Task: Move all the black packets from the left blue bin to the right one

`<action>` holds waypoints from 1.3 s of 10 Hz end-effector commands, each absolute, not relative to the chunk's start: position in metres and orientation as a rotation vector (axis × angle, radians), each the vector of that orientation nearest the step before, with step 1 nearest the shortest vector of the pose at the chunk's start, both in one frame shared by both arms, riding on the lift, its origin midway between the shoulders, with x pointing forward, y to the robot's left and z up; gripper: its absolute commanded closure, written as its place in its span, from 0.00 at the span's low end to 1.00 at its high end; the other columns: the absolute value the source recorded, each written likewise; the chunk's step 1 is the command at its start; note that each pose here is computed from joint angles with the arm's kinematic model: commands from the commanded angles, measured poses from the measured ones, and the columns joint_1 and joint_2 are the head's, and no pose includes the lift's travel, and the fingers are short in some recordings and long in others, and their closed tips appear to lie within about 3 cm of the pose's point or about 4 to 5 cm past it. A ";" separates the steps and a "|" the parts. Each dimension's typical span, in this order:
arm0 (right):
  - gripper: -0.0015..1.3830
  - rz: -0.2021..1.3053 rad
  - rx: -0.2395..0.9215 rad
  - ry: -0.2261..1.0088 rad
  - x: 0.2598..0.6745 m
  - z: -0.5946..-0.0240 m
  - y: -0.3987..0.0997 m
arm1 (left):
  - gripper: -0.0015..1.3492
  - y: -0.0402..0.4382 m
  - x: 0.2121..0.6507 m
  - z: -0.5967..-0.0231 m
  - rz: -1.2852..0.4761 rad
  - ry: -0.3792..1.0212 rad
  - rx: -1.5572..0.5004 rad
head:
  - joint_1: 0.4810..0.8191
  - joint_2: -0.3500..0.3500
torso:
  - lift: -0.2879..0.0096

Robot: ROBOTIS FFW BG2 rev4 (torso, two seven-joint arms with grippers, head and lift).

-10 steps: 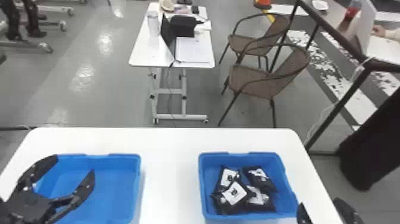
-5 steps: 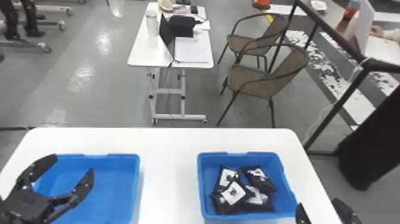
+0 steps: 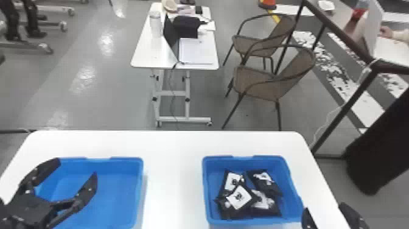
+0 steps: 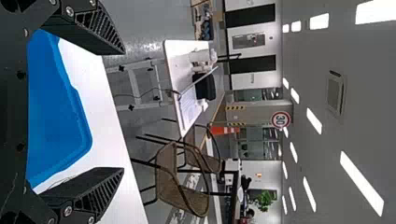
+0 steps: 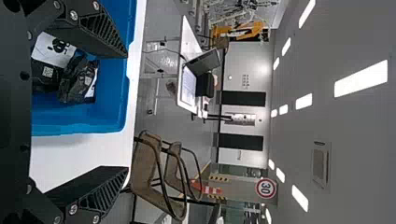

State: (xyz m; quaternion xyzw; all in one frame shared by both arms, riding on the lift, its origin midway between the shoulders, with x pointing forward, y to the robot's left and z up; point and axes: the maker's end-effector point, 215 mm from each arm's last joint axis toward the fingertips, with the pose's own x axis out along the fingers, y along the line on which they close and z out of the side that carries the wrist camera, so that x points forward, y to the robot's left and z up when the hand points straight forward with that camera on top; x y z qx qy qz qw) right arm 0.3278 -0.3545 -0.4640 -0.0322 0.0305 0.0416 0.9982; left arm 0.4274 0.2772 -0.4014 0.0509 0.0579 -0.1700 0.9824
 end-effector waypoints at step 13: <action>0.12 0.086 -0.047 0.076 0.327 -0.469 -0.351 | 0.11 0.269 0.429 -0.408 -0.360 0.131 0.075 | 0.63 0.33 | 0.97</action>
